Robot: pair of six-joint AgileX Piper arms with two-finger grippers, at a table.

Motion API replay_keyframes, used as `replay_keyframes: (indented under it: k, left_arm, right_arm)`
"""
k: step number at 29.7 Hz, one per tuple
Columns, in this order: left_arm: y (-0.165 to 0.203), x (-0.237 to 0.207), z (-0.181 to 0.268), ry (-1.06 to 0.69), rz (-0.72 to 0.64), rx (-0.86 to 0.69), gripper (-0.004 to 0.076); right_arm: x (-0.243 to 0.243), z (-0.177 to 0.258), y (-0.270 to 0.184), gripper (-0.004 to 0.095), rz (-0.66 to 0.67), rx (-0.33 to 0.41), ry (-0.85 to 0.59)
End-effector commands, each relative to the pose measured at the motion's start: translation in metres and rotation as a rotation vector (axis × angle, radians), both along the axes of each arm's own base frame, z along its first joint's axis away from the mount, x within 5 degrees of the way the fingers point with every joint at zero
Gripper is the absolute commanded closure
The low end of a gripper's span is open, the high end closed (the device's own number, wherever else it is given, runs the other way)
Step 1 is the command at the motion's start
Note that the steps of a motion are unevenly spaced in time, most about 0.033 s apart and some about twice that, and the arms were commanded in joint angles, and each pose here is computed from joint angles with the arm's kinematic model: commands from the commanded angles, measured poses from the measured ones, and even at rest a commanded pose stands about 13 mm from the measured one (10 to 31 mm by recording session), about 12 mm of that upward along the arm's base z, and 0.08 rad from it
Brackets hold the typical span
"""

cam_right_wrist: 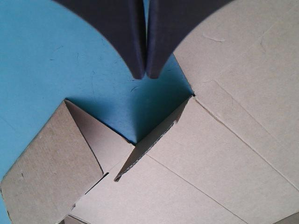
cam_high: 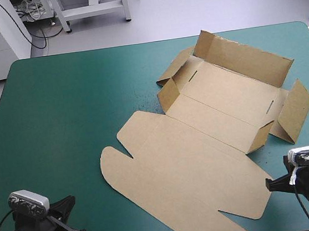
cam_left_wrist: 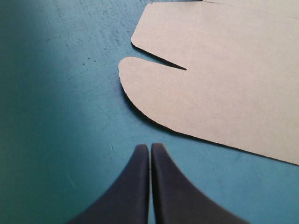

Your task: Fold the box

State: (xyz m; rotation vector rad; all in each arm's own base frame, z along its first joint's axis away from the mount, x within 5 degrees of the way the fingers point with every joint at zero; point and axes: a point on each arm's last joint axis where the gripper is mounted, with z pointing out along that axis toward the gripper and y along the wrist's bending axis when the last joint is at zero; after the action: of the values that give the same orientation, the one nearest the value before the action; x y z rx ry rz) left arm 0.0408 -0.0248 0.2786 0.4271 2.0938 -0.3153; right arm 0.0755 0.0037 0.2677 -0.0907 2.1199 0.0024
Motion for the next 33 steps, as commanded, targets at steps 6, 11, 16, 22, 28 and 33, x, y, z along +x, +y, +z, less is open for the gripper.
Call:
replay_keyframes:
  k: [6,11,16,22,28,33]
  left_arm:
    - [-0.003,0.003,0.012,-0.063,-0.002,-0.054,0.0731]
    - [-0.003,0.003,0.012,-0.063,-0.003,-0.060,0.0731]
    - [-0.004,0.003,0.013,-0.058,-0.007,-0.074,0.0731]
    - [-0.004,0.003,0.013,-0.057,-0.008,-0.077,0.0731]
    - [-0.004,0.003,0.013,-0.057,-0.008,-0.076,0.0731]
    - [-0.004,0.003,0.013,-0.058,-0.008,-0.074,0.0731]
  right_arm:
    - [0.004,0.013,-0.001,0.0924,-0.010,0.004,-0.083]
    - [0.004,0.013,-0.001,0.0924,-0.011,0.004,-0.086]
    - [0.004,0.013,-0.001,0.0924,-0.011,0.004,-0.086]
    - [0.004,0.015,-0.001,0.0924,-0.012,-0.003,-0.089]
    - [-0.003,0.031,0.001,0.0776,0.010,-0.019,-0.060]
    - [-0.008,0.042,0.002,0.0353,0.026,-0.022,-0.043]
